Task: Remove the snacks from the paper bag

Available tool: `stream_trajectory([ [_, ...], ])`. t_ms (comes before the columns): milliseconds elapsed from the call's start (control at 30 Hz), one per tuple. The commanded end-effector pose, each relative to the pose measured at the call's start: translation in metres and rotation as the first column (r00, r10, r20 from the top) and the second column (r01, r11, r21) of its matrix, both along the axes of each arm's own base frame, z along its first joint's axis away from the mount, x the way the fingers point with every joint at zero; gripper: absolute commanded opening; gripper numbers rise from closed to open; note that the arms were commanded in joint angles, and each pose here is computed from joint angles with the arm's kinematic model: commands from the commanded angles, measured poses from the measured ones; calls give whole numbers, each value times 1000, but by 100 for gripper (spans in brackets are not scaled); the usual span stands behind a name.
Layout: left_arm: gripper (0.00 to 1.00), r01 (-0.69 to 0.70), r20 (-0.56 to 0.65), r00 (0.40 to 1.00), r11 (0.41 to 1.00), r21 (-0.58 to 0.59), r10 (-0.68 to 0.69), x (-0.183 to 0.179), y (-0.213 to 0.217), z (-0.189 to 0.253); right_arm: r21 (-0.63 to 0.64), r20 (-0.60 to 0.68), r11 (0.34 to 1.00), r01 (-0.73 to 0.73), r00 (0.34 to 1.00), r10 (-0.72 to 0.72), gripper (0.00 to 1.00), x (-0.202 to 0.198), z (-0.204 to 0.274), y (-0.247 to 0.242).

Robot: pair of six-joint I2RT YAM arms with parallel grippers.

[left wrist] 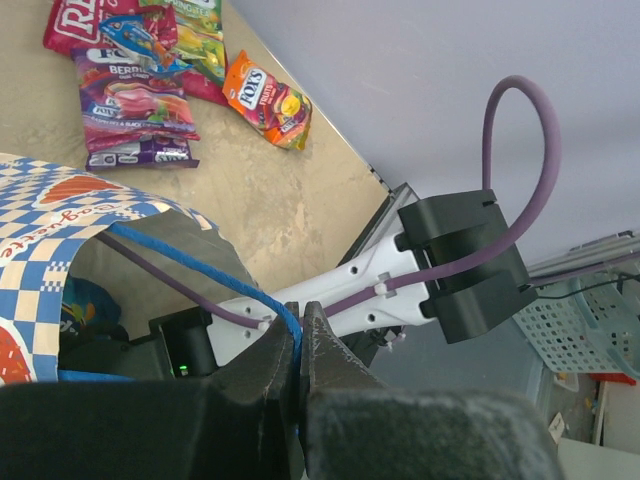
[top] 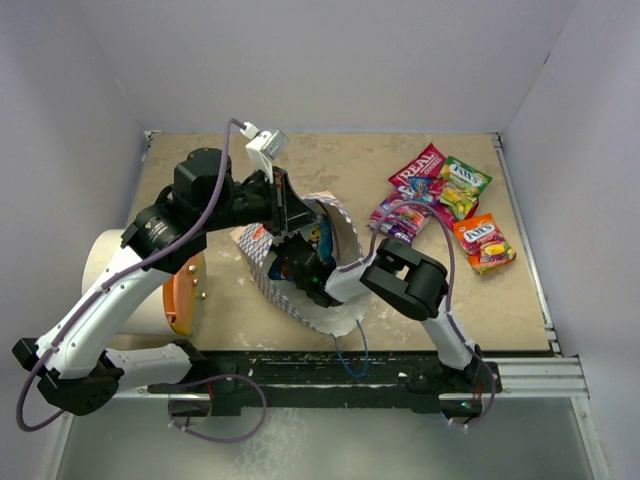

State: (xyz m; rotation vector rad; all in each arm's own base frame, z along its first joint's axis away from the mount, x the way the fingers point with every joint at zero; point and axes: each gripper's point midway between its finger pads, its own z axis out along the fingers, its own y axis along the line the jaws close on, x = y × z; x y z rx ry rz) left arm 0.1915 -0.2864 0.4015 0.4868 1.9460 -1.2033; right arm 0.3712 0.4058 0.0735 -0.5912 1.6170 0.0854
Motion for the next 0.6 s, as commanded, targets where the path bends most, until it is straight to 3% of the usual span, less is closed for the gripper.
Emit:
stream_trajectory([
  [0, 0, 12, 140, 990, 996, -93, 1, -15, 14, 48, 102, -22, 993, -64, 998, 67, 0, -1, 36, 14],
  [267, 0, -110, 128, 985, 993, -52, 116, -2, 28, 43, 119, -31, 972, -202, 978, 207, 0, -29, 60, 12],
  [567, 0, -198, 112, 973, 980, -31, 200, 12, 35, 35, 68, -112, 958, -280, 952, 286, 0, -75, 47, -3],
])
